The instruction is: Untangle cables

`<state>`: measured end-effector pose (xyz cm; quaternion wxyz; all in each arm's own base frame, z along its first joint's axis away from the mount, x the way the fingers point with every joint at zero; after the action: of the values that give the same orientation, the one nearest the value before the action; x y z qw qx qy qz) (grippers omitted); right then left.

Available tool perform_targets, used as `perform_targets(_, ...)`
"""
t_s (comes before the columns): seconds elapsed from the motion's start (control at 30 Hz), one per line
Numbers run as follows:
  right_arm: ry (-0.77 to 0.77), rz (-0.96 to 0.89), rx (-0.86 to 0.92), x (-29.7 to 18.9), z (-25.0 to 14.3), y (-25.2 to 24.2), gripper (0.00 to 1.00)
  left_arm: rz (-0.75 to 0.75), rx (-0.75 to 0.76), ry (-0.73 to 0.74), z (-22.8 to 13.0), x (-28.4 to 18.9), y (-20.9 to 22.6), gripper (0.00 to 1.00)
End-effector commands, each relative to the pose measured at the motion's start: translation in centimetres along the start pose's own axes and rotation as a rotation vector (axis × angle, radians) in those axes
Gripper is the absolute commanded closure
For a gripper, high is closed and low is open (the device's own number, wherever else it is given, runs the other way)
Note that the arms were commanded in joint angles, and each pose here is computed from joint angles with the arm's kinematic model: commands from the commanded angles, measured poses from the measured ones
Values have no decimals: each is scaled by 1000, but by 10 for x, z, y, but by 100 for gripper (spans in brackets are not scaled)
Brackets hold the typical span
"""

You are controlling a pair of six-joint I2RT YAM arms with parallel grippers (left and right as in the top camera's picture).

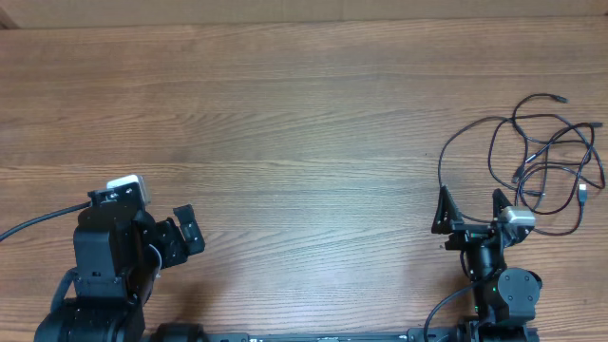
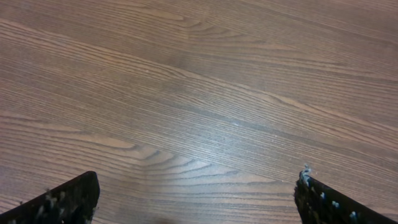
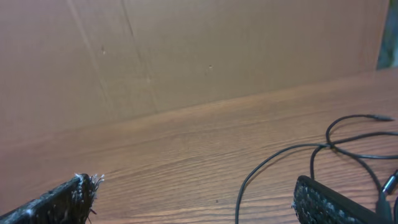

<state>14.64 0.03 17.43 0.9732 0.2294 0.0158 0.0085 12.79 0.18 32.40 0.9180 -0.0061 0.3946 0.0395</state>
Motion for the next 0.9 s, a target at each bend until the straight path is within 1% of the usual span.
perform_targets(0.0,9,35,-86,0,-3,2,0,5,-9,0,0,1,0,0)
perform_targets(0.1,12,43,-106,0,-4,3,0,5,-9,0,0,1,0,0)
perform_targets(0.87,15,49,-105,0,-4,4,0,5,-9,-1,0,1,0,0)
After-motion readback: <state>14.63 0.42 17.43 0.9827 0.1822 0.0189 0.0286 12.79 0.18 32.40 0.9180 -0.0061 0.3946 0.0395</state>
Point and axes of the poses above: each gripper's point midway between its finger pads, its own x axis out along the fingers, its own y axis along the line the jaws close on, z = x × y, the point moved 10 cm from there along -x, back along the fingers, and after that the axes turned 14 degrees about x, right-handed, at the moved point
